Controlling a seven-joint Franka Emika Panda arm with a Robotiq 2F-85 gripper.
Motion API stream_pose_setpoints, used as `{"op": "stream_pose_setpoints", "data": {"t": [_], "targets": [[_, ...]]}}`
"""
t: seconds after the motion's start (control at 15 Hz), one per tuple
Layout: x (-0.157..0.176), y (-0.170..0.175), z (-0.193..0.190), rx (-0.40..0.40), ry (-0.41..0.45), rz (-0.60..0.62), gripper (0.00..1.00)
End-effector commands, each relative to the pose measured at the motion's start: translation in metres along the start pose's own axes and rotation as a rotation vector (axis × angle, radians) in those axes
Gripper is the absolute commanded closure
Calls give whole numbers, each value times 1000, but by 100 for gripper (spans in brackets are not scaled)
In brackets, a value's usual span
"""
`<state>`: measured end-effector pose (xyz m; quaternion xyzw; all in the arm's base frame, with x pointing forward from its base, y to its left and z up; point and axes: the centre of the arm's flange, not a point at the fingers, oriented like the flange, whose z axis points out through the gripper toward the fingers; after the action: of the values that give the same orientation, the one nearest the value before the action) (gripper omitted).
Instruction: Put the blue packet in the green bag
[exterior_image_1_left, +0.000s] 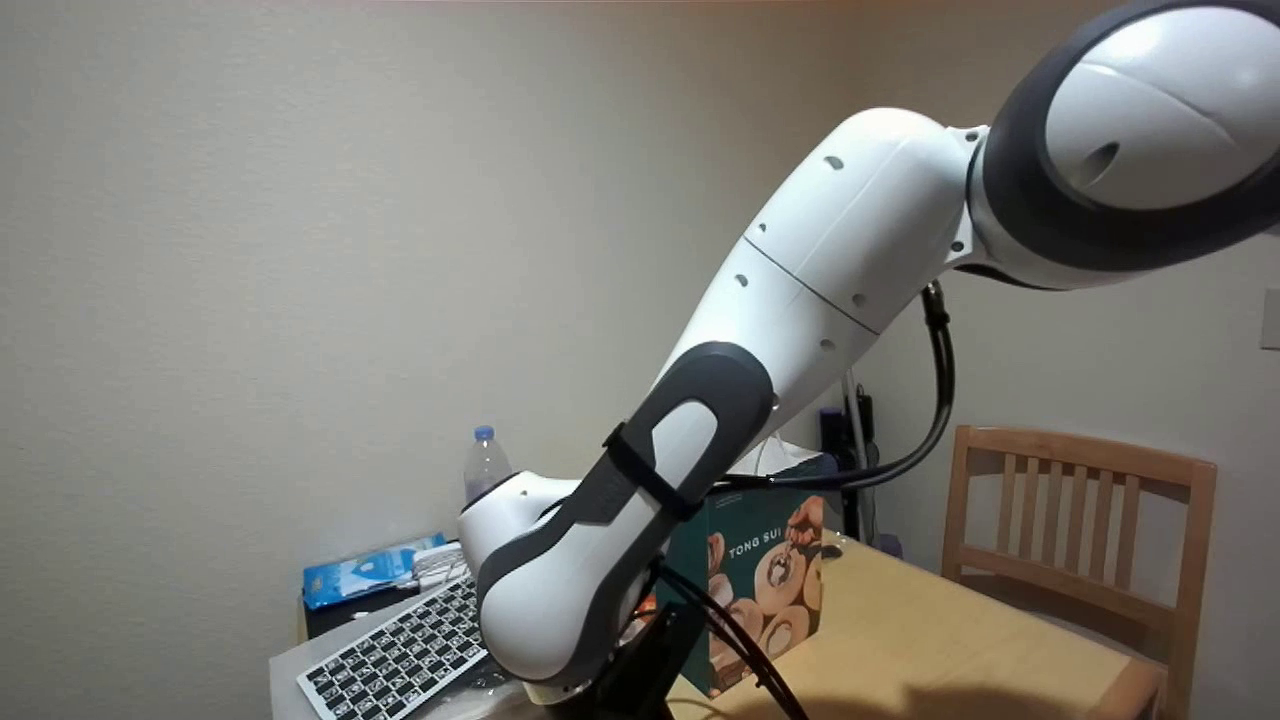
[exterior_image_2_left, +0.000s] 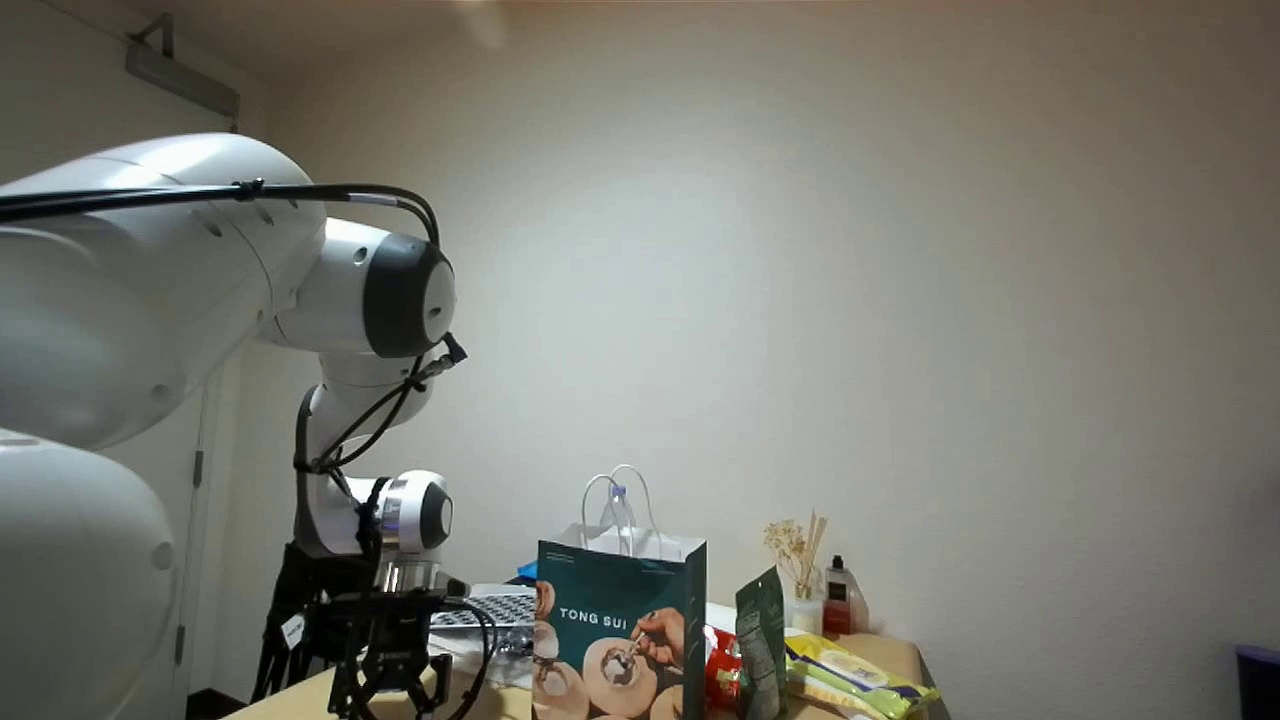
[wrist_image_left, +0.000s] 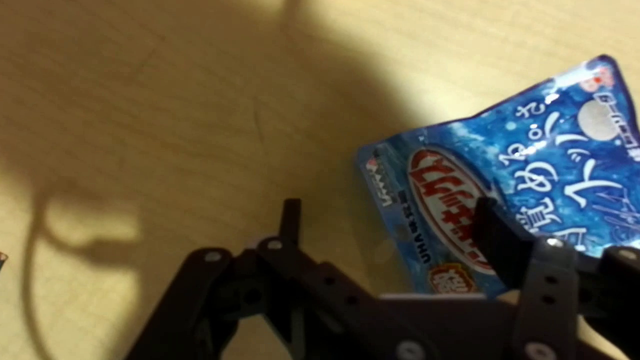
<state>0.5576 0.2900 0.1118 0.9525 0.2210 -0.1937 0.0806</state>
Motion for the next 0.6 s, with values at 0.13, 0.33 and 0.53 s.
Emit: {"op": "stream_pose_setpoints", "data": {"t": [0.13, 0.33, 0.53], "targets": [[8, 7, -4, -3, -26, -6, 58], [11, 9, -10, -4, -18, 2, 78], [13, 11, -15, -3, -8, 7, 95]]}}
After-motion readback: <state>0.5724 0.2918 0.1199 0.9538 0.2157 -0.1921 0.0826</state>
